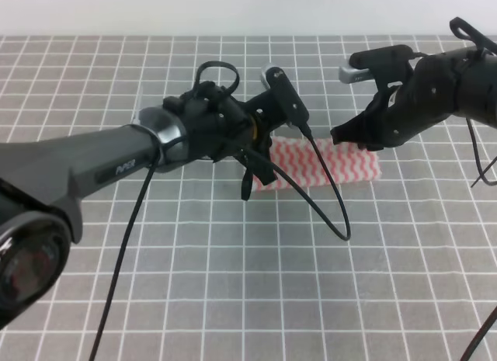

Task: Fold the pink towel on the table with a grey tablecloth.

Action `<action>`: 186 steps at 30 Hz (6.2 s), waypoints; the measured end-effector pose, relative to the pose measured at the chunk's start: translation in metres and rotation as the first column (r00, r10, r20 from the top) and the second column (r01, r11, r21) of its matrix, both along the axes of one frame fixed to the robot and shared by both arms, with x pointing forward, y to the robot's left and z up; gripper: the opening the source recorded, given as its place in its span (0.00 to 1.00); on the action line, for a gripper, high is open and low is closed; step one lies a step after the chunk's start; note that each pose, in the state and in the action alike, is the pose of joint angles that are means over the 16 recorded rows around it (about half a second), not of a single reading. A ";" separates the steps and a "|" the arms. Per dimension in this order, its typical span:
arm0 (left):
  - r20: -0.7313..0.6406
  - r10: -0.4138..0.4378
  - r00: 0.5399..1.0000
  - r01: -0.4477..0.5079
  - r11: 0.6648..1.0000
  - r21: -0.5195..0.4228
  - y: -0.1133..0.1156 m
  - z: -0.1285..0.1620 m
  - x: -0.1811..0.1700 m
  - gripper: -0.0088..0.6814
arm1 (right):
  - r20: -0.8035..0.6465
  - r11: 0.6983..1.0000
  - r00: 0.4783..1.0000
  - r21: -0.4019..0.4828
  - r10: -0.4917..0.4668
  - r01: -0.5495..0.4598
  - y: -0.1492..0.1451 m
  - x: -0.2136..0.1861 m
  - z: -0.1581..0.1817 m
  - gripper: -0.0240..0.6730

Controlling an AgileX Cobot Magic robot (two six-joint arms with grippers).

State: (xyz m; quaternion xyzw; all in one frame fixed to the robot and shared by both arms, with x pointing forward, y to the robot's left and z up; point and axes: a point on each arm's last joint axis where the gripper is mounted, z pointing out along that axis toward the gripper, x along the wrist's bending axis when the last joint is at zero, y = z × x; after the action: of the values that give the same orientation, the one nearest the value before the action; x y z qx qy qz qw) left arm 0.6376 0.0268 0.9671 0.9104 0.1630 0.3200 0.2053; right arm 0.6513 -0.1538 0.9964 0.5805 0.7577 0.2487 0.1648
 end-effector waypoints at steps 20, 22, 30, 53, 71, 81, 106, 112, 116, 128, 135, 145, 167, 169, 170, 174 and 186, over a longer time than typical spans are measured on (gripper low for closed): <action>0.020 -0.003 1.000 0.004 0.999 -0.045 0.000 -0.011 0.010 0.01 | 0.005 1.000 1.000 -0.004 -0.008 0.008 -0.001 0.006 -0.010 0.01; 0.025 -0.006 1.000 0.008 0.999 -0.051 -0.001 -0.011 0.011 0.01 | 0.000 1.000 1.000 -0.006 -0.012 0.012 -0.002 0.006 -0.012 0.01; 0.040 -0.019 0.999 0.021 0.997 -0.070 -0.003 -0.014 0.013 0.02 | 0.005 0.999 0.999 -0.004 -0.032 0.032 -0.007 0.009 -0.014 0.03; 0.067 0.069 0.995 -0.061 0.991 -0.123 0.020 -0.018 0.033 0.48 | 0.096 0.999 0.995 0.028 -0.035 0.032 -0.005 0.021 -0.021 0.45; 0.045 0.145 0.988 -0.130 0.963 -0.238 0.006 0.021 0.014 0.27 | -0.101 0.983 0.982 0.075 -0.158 0.166 -0.028 0.011 -0.018 0.50; -0.060 0.159 0.986 -0.169 0.955 -0.245 -0.017 -0.001 -0.002 0.04 | -0.175 0.976 0.972 0.123 -0.155 0.178 -0.028 0.012 -0.031 0.56; -0.125 0.195 0.973 -0.213 0.965 -0.153 -0.015 -0.025 -0.003 0.02 | -0.220 0.970 0.962 0.143 -0.161 0.195 -0.025 0.017 -0.054 0.26; -0.126 0.196 0.972 -0.214 0.965 -0.150 -0.015 -0.026 -0.003 0.02 | -0.198 0.974 0.969 0.145 -0.145 0.175 -0.025 0.017 -0.047 0.10; -0.126 0.196 0.972 -0.213 0.966 -0.145 -0.015 -0.027 -0.003 0.02 | -0.176 0.978 0.977 0.148 -0.121 0.148 -0.023 0.018 -0.035 0.04; -0.102 0.188 0.977 -0.200 0.972 -0.125 -0.013 -0.022 -0.003 0.02 | -0.133 0.983 0.991 0.181 -0.007 0.031 -0.011 0.018 -0.001 0.01; -0.061 0.198 0.978 -0.205 0.969 -0.139 -0.005 0.005 -0.003 0.02 | -0.124 0.979 0.991 0.205 0.050 -0.024 0.003 0.015 0.003 0.01; 0.015 0.262 0.965 -0.254 0.946 -0.200 0.025 0.070 -0.006 0.02 | -0.108 0.973 0.991 0.226 0.081 -0.054 0.020 0.011 0.004 0.01; 0.079 0.397 0.915 -0.381 0.910 -0.161 0.079 0.131 -0.016 0.02 | -0.076 0.940 0.986 0.321 0.150 -0.118 0.085 0.014 -0.009 0.01; 0.086 0.397 0.914 -0.381 0.912 -0.154 0.080 0.132 -0.016 0.02 | -0.084 0.937 0.984 0.328 0.158 -0.122 0.090 0.015 -0.012 0.01; 0.088 0.397 0.914 -0.382 0.912 -0.152 0.081 0.132 -0.016 0.02 | -0.087 0.935 0.983 0.331 0.161 -0.124 0.092 0.016 -0.014 0.01; 0.098 0.396 0.913 -0.381 0.913 -0.145 0.082 0.134 -0.016 0.02 | -0.103 0.932 0.979 0.337 0.173 -0.129 0.099 0.018 -0.020 0.01; 0.097 0.398 0.912 -0.382 0.912 -0.147 0.082 0.134 -0.016 0.02 | -0.138 0.932 0.973 0.337 0.185 -0.130 0.106 0.021 -0.036 0.14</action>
State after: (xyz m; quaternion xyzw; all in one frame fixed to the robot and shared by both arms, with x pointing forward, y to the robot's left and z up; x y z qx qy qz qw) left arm 0.6217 0.1086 1.1008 0.8232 0.3481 0.3998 0.2034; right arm 0.6726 -0.0483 0.9605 0.5558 0.7614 0.3332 -0.0182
